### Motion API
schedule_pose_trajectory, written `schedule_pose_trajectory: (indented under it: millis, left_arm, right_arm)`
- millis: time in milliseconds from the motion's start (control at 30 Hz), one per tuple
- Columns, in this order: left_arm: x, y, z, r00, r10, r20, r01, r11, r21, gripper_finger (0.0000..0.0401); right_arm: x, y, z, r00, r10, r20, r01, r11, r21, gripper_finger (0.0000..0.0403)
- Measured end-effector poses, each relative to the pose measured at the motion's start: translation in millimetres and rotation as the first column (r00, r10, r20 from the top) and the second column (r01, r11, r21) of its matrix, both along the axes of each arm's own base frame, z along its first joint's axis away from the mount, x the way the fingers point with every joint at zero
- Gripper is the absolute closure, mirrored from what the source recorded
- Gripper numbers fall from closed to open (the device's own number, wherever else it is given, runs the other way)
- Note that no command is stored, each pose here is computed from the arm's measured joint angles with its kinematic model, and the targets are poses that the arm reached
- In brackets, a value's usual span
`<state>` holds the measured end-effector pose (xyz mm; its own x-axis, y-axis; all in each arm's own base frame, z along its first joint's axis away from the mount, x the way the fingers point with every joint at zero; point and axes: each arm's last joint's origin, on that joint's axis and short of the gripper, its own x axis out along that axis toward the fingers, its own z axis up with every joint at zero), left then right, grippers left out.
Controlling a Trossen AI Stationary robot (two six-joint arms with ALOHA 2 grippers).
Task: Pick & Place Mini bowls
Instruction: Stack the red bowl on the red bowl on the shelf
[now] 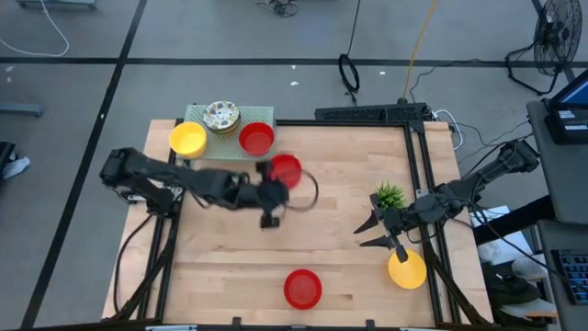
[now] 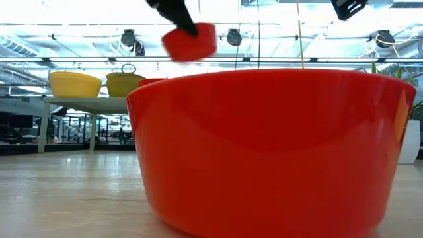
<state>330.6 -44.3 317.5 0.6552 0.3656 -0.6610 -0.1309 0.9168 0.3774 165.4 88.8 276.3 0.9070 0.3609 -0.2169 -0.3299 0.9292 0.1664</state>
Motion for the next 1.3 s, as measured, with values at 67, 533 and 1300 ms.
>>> schedule_pose_trajectory:
  millis: [67, 533, 1300]
  left_arm:
    - [-7, 17, 17, 0.996, 0.077, 0.033, -0.077, 0.997, -0.011, 0.0392]
    - [-48, 134, 10, 0.834, 0.549, -0.043, -0.548, 0.818, -0.174, 0.0394]
    - [-47, 137, -5, 0.870, 0.488, -0.064, -0.491, 0.852, -0.182, 0.0358]
  right_arm:
    - [0, 0, 0, 1.000, -0.003, -0.004, 0.003, 1.000, 0.011, 0.0252]
    - [0, 0, 0, 1.000, -0.008, -0.025, 0.009, 0.999, 0.044, 0.0252]
    - [0, 0, 0, 1.000, -0.009, -0.023, 0.010, 0.999, 0.042, 0.0252]
